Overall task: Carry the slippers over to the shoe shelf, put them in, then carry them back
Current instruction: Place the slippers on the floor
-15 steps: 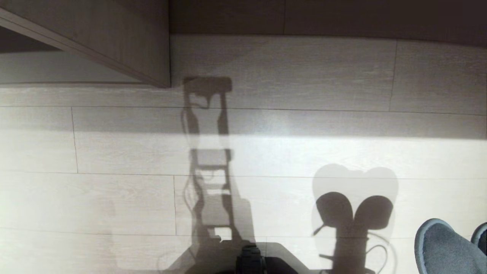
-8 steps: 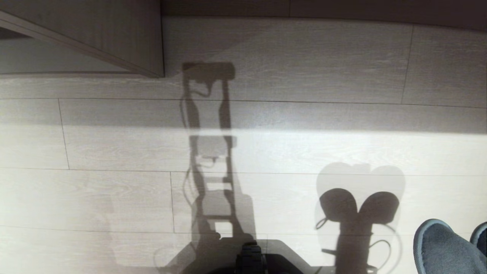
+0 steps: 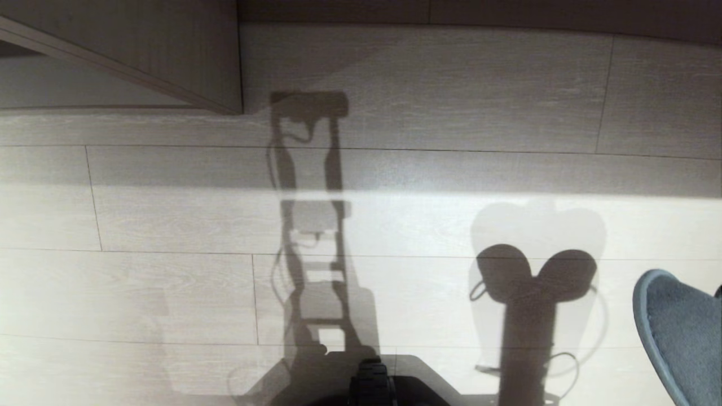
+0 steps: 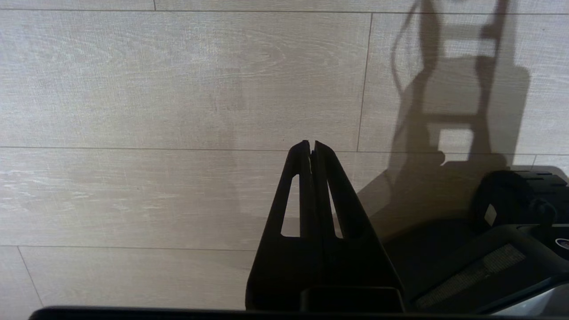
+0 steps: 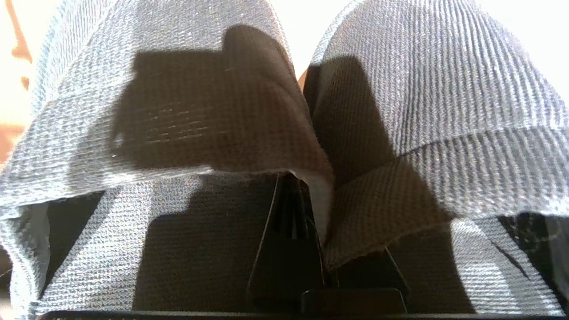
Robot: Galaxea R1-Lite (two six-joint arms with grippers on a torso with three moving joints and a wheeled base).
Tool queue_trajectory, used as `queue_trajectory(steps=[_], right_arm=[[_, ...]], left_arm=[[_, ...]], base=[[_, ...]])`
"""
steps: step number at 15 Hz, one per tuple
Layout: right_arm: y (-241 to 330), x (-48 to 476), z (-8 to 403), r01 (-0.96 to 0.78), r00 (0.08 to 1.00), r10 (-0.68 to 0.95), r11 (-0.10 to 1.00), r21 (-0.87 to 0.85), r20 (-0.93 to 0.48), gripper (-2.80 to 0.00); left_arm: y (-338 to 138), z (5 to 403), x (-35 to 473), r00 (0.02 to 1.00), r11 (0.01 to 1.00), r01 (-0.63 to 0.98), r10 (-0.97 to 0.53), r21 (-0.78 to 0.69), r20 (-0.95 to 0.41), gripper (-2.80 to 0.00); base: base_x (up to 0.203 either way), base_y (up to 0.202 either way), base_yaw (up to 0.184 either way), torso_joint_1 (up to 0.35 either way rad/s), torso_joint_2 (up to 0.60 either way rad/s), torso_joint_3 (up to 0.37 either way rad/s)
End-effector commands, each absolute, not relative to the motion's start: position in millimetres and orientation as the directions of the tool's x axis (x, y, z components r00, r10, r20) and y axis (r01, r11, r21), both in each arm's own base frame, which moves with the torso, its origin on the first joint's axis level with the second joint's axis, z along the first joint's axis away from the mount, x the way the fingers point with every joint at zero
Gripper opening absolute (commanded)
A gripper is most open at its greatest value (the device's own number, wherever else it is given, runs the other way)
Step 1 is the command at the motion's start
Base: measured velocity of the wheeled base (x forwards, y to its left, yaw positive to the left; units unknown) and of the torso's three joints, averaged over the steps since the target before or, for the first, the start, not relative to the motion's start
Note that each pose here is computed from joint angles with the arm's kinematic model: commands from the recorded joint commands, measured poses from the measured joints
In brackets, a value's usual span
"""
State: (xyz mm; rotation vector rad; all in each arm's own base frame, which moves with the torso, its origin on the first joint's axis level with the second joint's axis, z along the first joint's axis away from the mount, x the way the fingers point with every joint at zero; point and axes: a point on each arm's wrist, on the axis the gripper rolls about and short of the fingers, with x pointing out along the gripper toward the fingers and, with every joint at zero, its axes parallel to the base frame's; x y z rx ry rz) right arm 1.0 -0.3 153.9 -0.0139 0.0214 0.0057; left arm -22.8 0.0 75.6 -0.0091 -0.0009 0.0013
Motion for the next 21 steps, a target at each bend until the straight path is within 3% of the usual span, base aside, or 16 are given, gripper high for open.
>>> queue_trajectory(steps=[1,4,9,16,21], right_arm=[[0.7,54.5,180.5,-0.008,0.99,0.006,1.0,-0.017,-0.139,-2.8],[2.0,128.6,224.7,-0.009,0.998,0.008,1.0,-0.024,-0.062,-2.8],[3.3,220.1,265.6,0.003,0.976,0.008,0.999,-0.049,0.218,-2.8],[3.8,298.5,205.9,0.03,0.947,-0.019,0.999,-0.031,0.321,-2.8],[4.2,318.1,179.4,0.01,0.952,-0.017,1.0,0.024,0.305,-2.8]], left_arm=[[0.0,75.4,-22.8,1.0,1.0,-0.002,0.002,-0.009,0.001,-2.8],[0.0,75.6,-22.9,1.0,1.0,-0.003,0.003,-0.009,0.003,-2.8],[0.0,75.3,-22.8,1.0,1.0,-0.003,0.003,-0.009,0.002,-2.8],[0.0,75.6,-22.9,1.0,1.0,-0.003,0.003,-0.008,0.003,-2.8],[0.0,75.2,-22.8,1.0,1.0,-0.002,0.002,-0.008,0.002,-2.8]], base=[[0.0,0.0,0.0,0.0,0.0,0.0],[0.0,0.0,0.0,0.0,0.0,0.0],[0.0,0.0,0.0,0.0,0.0,0.0],[0.0,0.0,0.0,0.0,0.0,0.0],[0.0,0.0,0.0,0.0,0.0,0.0]])
